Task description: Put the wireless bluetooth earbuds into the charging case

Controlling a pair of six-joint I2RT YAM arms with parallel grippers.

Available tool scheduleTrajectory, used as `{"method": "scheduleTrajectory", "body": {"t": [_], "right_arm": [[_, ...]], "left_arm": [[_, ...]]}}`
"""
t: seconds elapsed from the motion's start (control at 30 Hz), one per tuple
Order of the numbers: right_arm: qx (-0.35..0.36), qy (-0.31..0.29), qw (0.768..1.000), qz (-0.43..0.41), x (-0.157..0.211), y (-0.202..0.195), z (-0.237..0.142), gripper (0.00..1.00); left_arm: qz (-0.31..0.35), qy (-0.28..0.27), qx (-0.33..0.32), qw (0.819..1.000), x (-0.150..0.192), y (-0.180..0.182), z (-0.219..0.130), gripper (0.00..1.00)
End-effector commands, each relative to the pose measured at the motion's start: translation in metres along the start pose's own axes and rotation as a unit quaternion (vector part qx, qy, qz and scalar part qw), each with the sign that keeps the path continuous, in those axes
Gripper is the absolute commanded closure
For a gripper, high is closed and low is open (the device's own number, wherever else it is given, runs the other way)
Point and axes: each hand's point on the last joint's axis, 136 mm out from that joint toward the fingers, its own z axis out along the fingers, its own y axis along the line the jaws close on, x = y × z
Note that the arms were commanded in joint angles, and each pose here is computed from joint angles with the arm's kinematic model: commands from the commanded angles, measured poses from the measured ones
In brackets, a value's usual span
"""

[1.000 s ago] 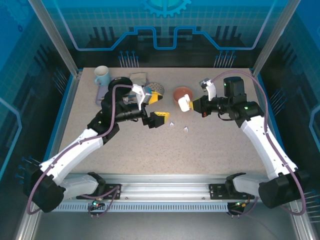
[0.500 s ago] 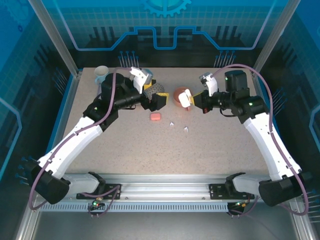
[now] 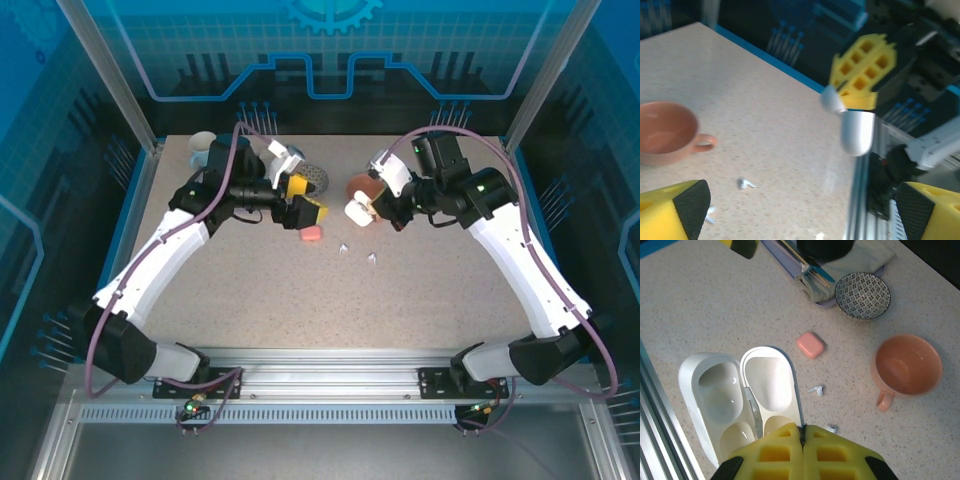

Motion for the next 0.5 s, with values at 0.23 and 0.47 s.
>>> {"method": "scheduleTrajectory", "body": {"t": [0.23,0.47], "right_arm": [[-0.031,0.042,0.997,-0.056,0.002,0.026,0.013,1.0],[-0.044,0.072,0.992,-0.09,-0.004,0.041,0.035,1.0]], "left_arm": [[-0.056,0.06,0.113,0.99,0.024,-0.022,0.008,0.03],[-0.075,0.086,0.128,0.985,0.038,-0.02,0.022,0.12]]}}
